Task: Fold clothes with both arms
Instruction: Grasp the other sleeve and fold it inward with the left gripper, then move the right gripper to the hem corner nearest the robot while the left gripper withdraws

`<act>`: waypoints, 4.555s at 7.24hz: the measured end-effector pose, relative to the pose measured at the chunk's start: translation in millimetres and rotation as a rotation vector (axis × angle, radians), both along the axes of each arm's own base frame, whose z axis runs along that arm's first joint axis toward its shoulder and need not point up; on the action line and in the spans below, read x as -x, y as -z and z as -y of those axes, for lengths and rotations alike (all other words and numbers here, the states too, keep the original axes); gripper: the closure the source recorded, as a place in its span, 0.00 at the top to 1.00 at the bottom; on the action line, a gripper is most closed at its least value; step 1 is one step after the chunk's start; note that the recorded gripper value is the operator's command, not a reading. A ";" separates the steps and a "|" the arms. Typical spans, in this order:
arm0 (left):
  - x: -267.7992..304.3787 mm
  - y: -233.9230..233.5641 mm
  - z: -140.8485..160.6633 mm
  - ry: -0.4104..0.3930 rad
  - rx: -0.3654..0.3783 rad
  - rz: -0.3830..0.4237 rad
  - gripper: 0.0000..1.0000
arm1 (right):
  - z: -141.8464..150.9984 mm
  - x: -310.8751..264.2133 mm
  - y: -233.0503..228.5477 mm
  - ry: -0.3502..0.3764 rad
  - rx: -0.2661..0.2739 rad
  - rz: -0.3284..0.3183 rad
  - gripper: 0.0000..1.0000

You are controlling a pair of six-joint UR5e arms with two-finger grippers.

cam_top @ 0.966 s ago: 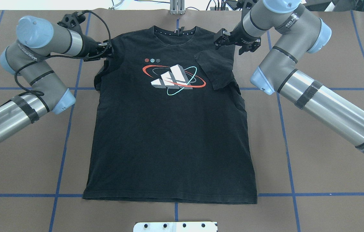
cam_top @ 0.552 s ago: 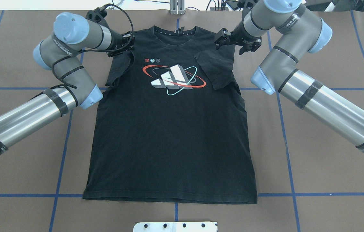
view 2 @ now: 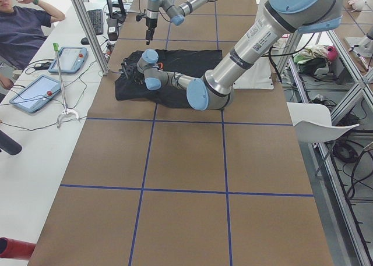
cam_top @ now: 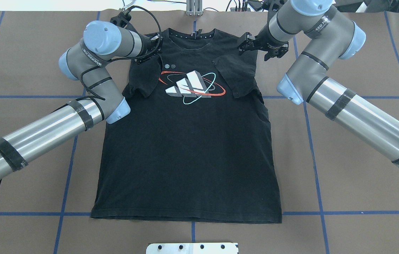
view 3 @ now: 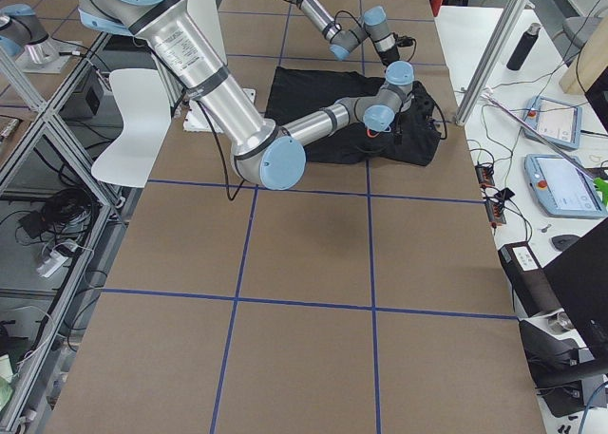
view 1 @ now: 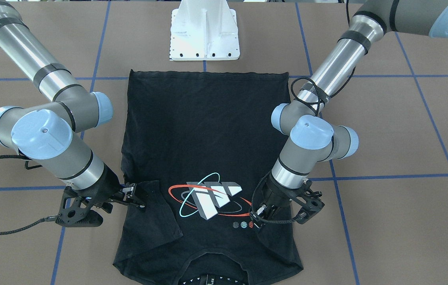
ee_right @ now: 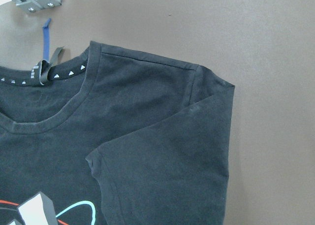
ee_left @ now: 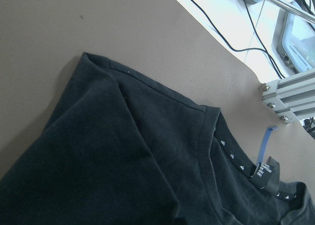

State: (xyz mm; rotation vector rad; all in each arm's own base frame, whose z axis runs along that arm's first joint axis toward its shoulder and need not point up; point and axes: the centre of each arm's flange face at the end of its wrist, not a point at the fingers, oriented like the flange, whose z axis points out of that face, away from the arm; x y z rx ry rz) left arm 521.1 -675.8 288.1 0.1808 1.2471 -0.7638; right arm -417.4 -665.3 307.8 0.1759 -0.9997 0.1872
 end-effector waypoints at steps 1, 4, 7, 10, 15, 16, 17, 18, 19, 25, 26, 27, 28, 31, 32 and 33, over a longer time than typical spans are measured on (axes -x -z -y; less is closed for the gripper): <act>-5.3 7.3 -1.2 0.010 0.012 -0.018 0.00 | -0.3 -0.4 -2.5 -0.001 0.002 -0.002 1.00; -11.3 12.1 -0.1 0.050 0.018 -0.063 0.00 | -3.3 -2.7 -5.1 -0.001 0.001 -0.001 1.00; -12.6 14.1 2.2 0.074 -0.003 -0.077 1.00 | -4.7 -3.7 -4.4 0.001 -0.002 0.001 1.00; -16.9 28.4 -8.4 0.048 -0.038 -0.089 1.00 | -10.6 -7.3 -3.7 0.008 -0.003 0.010 1.00; 50.8 17.5 -93.5 -0.127 -0.065 -0.114 0.98 | -136.0 -77.7 -27.1 0.018 0.041 0.066 1.00; 75.6 4.9 -118.3 -0.147 -0.093 -0.091 0.98 | -170.3 -81.5 -29.5 0.025 0.075 0.086 1.00; 105.0 -11.4 -147.5 -0.170 -0.139 -0.057 0.98 | -203.6 -78.0 -31.8 0.039 0.117 0.101 0.99; 137.1 -24.0 -179.0 -0.190 -0.177 -0.042 0.98 | -237.2 -68.2 -33.0 0.068 0.153 0.110 0.99; 164.2 -29.9 -206.3 -0.207 -0.199 -0.040 0.98 | -272.8 -54.5 -36.4 0.116 0.183 0.109 0.99; 202.9 -27.6 -241.8 -0.233 -0.298 -0.013 0.98 | -424.3 25.5 -73.8 0.329 0.229 -0.003 0.89; 202.6 -26.6 -241.8 -0.234 -0.305 -0.011 0.98 | -433.3 33.5 -79.0 0.334 0.228 -0.019 0.87; 202.3 -26.3 -241.8 -0.235 -0.308 -0.010 0.98 | -437.4 38.1 -84.4 0.336 0.230 -0.031 0.87; 201.8 -26.6 -241.8 -0.235 -0.308 -0.010 0.98 | -438.7 40.5 -88.2 0.337 0.232 -0.040 0.80; 199.9 -28.1 -241.9 -0.238 -0.306 -0.008 0.96 | -436.3 39.8 -94.4 0.329 0.242 -0.060 0.45; 199.2 -29.0 -241.8 -0.239 -0.304 -0.006 0.96 | -434.9 39.1 -94.7 0.326 0.244 -0.064 0.35; 198.7 -29.9 -241.6 -0.239 -0.303 -0.005 0.96 | -434.5 38.9 -94.7 0.325 0.245 -0.065 0.01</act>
